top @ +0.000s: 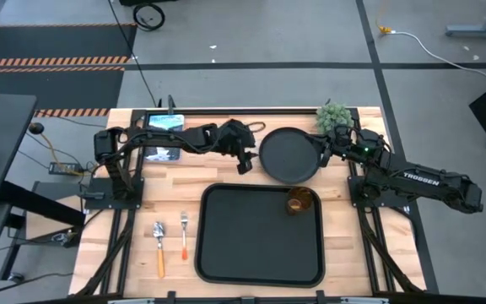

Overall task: Pick and place plate/cup/fork/spoon on tray
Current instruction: Put the black plate on the black tray at the bottom of the brown cup

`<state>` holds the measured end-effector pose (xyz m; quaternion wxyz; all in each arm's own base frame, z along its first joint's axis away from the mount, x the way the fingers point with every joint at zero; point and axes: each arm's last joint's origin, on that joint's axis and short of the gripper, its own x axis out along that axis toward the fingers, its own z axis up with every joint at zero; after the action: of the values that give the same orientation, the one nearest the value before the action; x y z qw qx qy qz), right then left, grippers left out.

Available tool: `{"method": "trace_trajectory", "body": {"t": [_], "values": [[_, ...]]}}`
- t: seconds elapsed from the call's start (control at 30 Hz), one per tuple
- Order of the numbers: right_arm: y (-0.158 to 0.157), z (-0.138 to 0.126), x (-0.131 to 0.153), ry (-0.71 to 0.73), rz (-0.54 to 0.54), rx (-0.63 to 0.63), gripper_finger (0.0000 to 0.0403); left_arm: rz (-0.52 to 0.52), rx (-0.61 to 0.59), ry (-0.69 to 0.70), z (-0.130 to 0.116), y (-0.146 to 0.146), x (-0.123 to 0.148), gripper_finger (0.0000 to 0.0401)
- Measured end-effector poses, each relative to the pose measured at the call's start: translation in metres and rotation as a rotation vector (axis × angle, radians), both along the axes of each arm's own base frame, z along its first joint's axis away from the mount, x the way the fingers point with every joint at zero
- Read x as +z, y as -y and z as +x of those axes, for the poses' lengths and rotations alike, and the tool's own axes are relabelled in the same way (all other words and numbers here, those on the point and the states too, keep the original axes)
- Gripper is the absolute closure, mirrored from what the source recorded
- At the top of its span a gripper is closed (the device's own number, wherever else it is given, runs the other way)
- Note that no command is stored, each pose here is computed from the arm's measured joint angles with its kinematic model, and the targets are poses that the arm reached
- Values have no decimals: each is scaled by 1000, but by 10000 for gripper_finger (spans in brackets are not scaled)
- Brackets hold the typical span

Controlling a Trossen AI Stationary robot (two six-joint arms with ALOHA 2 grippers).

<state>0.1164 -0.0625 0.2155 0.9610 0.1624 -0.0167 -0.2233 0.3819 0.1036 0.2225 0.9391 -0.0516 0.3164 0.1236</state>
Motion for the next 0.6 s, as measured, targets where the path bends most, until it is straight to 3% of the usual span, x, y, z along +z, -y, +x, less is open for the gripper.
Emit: {"method": "trace_trajectory", "body": {"t": [0.33, 0.6], "values": [[-3, 1, -2, -20, 10, 28, 387, -182, 175, 54, -13, -28, -19, 229], [-10, 5, -1, -13, -3, 86, 387, -311, 288, 32, -4, -46, -49, 229]]}}
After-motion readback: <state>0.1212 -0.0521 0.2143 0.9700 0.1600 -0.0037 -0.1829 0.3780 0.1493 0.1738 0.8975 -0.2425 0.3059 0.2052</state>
